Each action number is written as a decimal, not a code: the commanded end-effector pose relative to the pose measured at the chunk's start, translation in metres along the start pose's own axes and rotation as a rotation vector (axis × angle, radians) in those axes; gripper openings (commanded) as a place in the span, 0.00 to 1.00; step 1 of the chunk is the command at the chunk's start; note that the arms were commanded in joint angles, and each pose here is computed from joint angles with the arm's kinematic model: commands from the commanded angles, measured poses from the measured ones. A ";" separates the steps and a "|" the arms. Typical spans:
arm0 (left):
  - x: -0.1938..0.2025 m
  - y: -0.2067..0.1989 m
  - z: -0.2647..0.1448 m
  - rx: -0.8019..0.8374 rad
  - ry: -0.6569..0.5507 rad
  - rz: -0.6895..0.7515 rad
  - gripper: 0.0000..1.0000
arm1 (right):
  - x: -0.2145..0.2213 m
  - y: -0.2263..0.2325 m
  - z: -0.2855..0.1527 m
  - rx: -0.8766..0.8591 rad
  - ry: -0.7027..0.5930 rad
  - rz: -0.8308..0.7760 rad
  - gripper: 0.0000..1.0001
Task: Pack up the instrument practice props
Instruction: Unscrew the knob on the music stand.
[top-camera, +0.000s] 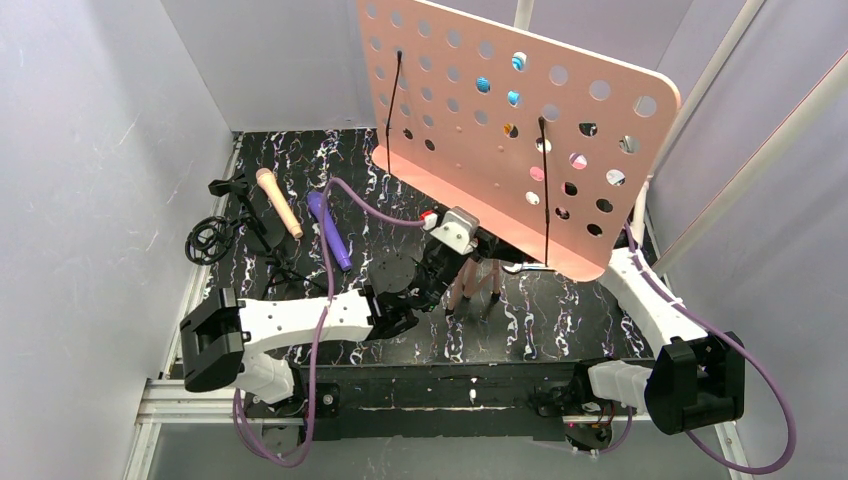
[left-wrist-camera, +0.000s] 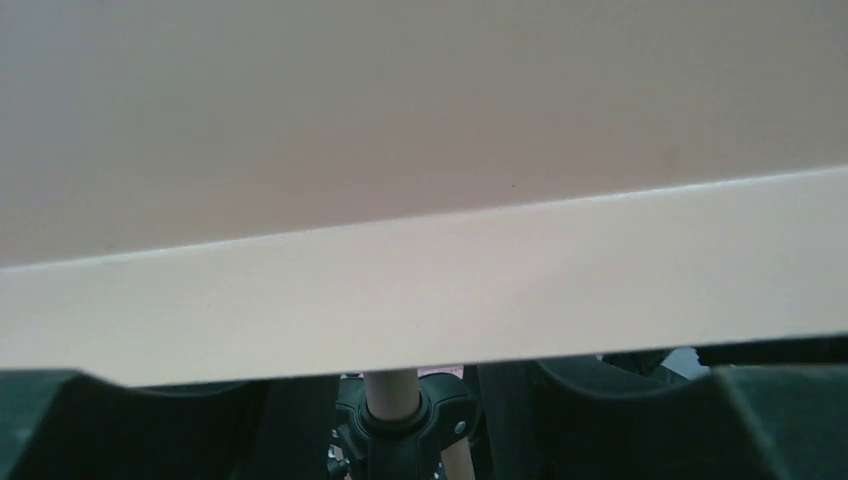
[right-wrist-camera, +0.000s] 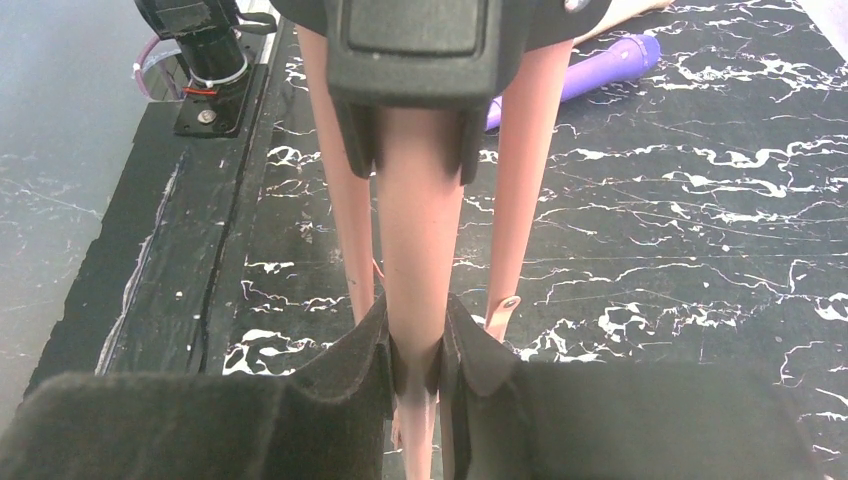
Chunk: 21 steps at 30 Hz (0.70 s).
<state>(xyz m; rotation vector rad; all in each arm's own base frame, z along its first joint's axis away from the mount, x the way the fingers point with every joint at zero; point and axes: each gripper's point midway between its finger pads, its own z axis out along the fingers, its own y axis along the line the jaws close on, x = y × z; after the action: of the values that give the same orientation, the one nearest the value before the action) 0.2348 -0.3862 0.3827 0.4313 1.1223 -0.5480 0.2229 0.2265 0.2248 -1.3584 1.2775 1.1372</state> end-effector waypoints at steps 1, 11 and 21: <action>-0.034 0.015 0.012 -0.095 -0.092 -0.029 0.44 | 0.031 0.003 -0.002 0.039 0.066 0.108 0.01; -0.026 0.012 0.022 -0.120 -0.085 -0.007 0.37 | 0.030 0.003 -0.003 0.041 0.065 0.103 0.01; -0.015 0.023 0.023 -0.206 -0.058 0.024 0.40 | 0.031 0.003 -0.003 0.042 0.064 0.103 0.01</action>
<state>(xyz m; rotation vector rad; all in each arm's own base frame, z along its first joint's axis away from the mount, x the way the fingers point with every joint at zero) 0.2545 -0.3924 0.3789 0.3633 1.1336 -0.4301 0.2276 0.2236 0.2252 -1.3375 1.2999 1.1248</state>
